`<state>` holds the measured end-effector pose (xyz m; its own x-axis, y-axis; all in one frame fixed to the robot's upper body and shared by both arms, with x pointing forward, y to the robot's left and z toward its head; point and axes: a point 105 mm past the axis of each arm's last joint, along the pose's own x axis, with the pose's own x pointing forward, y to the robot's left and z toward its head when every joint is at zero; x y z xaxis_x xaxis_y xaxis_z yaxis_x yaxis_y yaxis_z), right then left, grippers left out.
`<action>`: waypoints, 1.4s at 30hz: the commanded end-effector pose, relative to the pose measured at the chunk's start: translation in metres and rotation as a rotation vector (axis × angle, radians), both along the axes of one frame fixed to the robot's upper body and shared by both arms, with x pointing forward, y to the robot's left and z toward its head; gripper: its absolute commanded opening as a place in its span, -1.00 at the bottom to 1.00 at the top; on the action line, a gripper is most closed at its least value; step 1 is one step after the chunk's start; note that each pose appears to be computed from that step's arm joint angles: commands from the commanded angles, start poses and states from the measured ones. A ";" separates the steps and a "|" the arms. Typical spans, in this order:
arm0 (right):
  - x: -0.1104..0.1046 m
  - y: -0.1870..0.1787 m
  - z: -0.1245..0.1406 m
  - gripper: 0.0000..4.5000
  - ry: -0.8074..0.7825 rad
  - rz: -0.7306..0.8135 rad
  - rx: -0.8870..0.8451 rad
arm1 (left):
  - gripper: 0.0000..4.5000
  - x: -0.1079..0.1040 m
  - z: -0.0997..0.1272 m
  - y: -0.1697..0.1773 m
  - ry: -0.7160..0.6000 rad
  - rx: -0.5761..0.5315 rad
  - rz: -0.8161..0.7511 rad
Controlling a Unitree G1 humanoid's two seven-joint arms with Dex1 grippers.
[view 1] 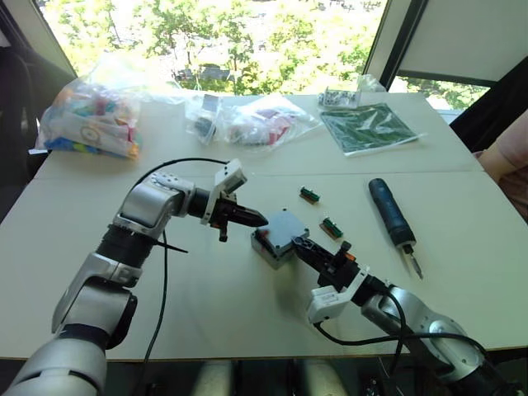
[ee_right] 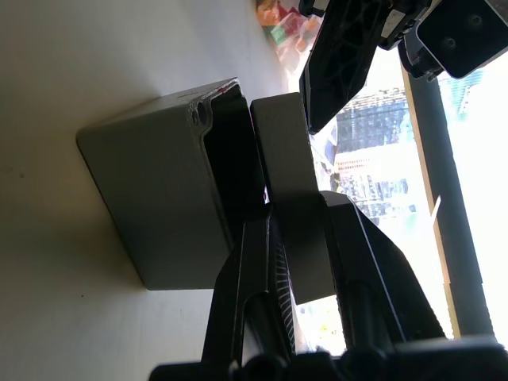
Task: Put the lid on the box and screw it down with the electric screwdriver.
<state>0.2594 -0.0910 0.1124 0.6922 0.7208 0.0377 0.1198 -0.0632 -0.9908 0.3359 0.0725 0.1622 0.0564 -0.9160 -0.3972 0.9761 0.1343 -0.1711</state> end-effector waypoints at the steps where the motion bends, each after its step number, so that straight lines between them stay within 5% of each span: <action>1: 0.001 0.002 0.009 -0.94 -0.034 0.023 0.016 | -0.99 0.000 0.018 -0.003 -0.054 -0.030 -0.014; 12: -0.006 0.004 -0.013 -0.94 0.089 0.076 0.013 | -0.99 -0.001 0.014 -0.007 -0.054 -0.025 -0.021; 42: -0.004 -0.003 -0.026 -0.94 0.122 0.040 -0.011 | -0.99 -0.004 -0.017 -0.014 -0.136 0.132 -0.045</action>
<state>0.2590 -0.0907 0.0999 0.6575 0.7534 0.0062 0.0579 -0.0423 -0.9974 0.3335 0.0610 0.1507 0.0833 -0.8760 -0.4751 0.9935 0.1101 -0.0288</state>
